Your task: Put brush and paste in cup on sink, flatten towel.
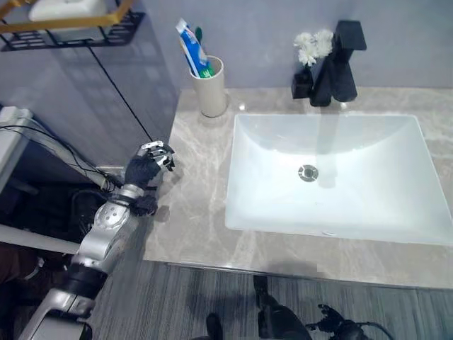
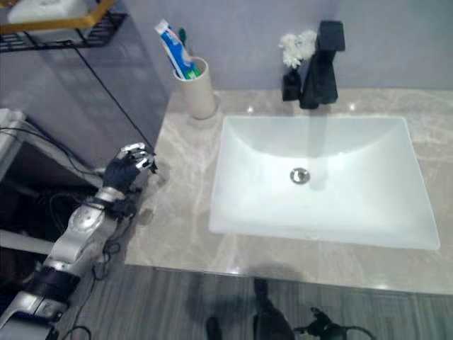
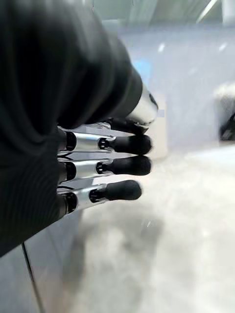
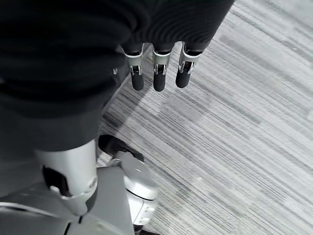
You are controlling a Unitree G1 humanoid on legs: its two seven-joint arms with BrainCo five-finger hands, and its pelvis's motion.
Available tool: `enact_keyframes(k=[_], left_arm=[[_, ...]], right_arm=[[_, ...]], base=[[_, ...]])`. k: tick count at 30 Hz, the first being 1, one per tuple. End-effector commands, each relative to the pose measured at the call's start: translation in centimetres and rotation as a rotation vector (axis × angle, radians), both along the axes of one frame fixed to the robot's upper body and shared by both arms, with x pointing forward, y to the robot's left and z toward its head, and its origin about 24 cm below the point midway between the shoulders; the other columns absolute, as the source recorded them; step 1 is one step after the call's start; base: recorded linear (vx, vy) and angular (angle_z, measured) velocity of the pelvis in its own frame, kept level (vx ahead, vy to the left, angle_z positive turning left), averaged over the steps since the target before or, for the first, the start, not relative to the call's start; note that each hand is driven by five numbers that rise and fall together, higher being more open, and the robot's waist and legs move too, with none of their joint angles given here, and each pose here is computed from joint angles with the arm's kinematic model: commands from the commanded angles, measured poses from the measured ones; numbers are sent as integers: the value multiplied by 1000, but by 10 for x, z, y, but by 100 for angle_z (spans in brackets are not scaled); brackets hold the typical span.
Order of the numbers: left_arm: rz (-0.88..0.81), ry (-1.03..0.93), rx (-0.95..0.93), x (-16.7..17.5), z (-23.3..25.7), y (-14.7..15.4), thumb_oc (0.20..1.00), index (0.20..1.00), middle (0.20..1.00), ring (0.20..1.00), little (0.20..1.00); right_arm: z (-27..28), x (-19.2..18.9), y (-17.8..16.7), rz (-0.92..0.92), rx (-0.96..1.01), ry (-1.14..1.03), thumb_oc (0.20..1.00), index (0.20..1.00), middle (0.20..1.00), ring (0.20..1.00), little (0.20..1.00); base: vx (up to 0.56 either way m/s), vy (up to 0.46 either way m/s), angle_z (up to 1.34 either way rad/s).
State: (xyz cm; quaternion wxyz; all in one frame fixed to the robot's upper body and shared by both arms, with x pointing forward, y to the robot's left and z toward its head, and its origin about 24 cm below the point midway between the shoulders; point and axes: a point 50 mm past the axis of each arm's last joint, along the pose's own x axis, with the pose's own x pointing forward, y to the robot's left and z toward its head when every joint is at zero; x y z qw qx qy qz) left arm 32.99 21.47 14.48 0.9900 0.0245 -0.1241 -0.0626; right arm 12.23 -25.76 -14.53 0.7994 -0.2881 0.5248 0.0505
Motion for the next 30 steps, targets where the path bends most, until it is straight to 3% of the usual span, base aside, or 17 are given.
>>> enact_keyframes(k=[1,6,12,22,30], left_arm=[[93,-125,55,2,28,11,200,200,200,200,200],[176,-127,218,23,39,15,200,200,200,200,200],[282,-105,232,43,50,21,200,200,200,200,200],[388,-66,212,56,56,35,200,200,200,200,200],[501,-60,349,61,70,51,200,200,200,200,200]], right_arm=[[0,3,0,-10,-16,-4,1000,1000,1000,1000,1000],[3,6,-5,-19,-26,-15,1000,1000,1000,1000,1000],[8,18,-3,-26,-11,-76,1000,1000,1000,1000,1000],[5,8,-2,-20,5,-57,1000,1000,1000,1000,1000],[3,4,0,21,4,-44,1000,1000,1000,1000,1000]], base=[[-63,-30,-3],[-11,-9,-1],[15,-21,-11],[43,-24,-9],[8,-27,-7]])
